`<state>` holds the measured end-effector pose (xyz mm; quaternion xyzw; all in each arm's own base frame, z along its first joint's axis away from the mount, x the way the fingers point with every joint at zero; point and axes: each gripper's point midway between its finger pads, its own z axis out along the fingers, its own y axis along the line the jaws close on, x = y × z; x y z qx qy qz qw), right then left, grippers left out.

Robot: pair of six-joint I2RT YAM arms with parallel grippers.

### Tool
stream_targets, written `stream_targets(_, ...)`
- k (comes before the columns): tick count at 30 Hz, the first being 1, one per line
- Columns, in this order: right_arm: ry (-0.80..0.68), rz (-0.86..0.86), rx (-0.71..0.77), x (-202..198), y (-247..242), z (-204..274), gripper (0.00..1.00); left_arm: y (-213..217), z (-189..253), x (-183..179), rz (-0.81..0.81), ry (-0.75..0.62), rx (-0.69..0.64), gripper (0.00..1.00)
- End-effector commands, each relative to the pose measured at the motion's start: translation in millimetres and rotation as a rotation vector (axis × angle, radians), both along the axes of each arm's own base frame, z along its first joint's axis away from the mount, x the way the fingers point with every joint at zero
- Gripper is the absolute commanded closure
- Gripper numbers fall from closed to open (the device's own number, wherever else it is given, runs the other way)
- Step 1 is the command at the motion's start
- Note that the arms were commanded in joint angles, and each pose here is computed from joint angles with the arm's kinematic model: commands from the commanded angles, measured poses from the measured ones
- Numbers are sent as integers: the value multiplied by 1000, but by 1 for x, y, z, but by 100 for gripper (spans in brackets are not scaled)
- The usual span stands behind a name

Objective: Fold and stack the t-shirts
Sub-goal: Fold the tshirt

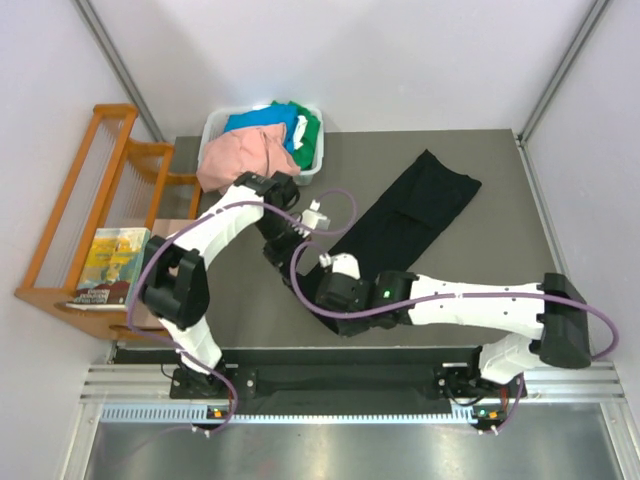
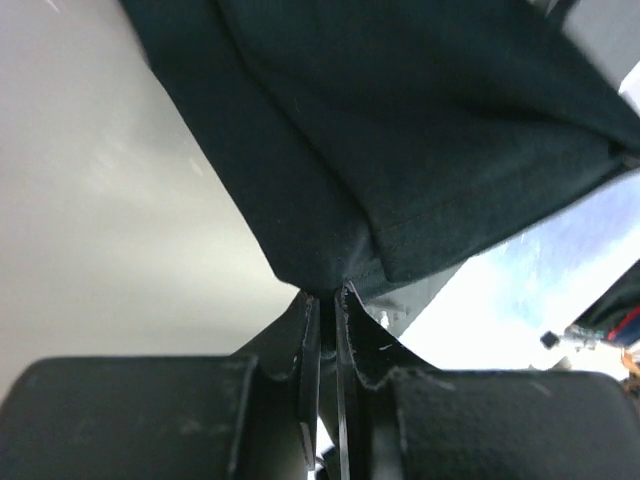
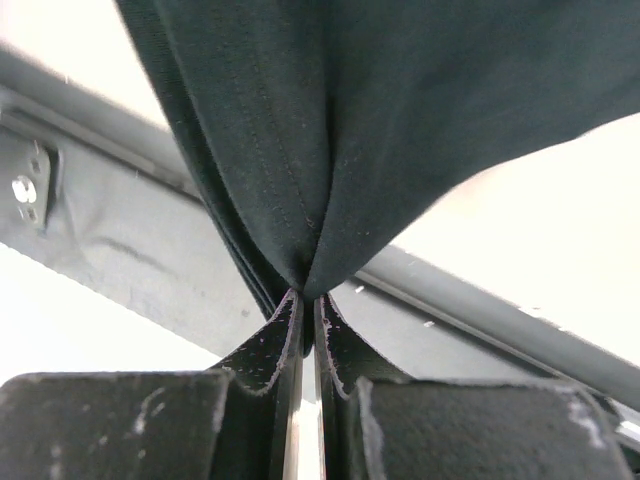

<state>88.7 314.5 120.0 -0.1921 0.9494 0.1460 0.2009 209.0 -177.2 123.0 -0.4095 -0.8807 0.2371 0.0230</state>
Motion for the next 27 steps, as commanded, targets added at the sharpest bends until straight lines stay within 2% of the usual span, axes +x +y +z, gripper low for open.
stream_targets(1,-21,-33,-42,17,-37,17,100,-27,21,56,45,-115,-62,90)
stream_targets(5,-45,-98,-33,41,-55,23,100,-46,46,94,71,-194,-102,90)
stream_targets(9,-50,-131,-44,53,-68,16,100,-55,51,115,93,-227,-107,90)
stream_targets(17,-63,-188,-36,80,-83,14,100,-68,51,126,94,-239,-126,91)
stream_targets(27,-134,-212,26,117,-84,53,100,-79,42,141,121,-244,-135,91)
